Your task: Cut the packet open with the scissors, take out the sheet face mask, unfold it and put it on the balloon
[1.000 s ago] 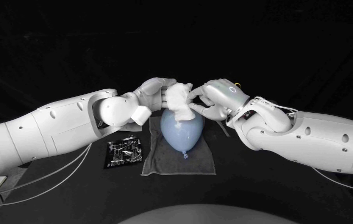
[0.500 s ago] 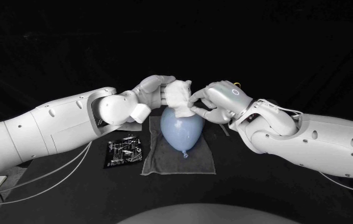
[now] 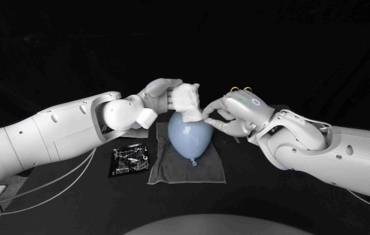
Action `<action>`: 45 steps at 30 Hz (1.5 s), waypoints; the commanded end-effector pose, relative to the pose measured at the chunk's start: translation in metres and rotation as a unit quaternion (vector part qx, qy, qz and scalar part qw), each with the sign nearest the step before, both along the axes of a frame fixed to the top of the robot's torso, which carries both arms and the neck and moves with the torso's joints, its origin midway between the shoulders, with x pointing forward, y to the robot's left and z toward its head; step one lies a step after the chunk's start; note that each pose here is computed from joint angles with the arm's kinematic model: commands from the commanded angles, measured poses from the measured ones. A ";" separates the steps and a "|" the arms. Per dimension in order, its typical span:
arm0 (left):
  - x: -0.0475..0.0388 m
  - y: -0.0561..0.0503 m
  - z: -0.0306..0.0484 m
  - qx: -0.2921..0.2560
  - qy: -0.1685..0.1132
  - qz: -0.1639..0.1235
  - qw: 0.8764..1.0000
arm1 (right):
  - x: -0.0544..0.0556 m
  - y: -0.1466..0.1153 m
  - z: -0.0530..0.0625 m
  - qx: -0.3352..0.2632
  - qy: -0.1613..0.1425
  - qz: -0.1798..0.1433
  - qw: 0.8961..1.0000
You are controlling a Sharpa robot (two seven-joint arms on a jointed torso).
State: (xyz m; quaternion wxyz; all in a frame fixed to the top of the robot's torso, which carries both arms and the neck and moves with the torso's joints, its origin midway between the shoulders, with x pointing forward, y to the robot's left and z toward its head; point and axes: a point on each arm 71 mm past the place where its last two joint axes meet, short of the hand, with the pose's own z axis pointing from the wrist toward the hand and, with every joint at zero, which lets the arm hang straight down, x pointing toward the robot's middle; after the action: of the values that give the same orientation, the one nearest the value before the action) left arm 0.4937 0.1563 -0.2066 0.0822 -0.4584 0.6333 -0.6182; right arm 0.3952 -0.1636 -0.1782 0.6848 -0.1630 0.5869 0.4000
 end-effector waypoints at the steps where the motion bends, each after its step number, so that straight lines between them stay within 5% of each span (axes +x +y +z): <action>1: 0.0001 -0.002 0.0035 -0.015 -0.006 -0.005 1.000 | 0.000 -0.003 0.007 0.053 -0.019 -0.011 0.998; 8: -0.0003 -0.003 0.0037 -0.016 -0.006 -0.006 1.000 | 0.011 -0.003 0.007 0.089 -0.033 -0.036 0.995; 22: -0.0011 -0.004 0.0040 -0.017 -0.006 -0.009 1.000 | 0.030 0.017 -0.004 0.054 -0.025 -0.039 0.997; 45: -0.0014 -0.005 0.0046 -0.021 -0.005 -0.009 1.000 | 0.033 0.024 -0.013 0.029 -0.019 -0.036 0.999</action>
State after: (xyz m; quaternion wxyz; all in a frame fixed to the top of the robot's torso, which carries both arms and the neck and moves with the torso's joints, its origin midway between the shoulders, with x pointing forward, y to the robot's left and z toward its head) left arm 0.4925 0.1542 -0.2066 0.0780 -0.4563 0.6329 -0.6206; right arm 0.4283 -0.1405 -0.1887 0.7188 -0.1183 0.5592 0.3957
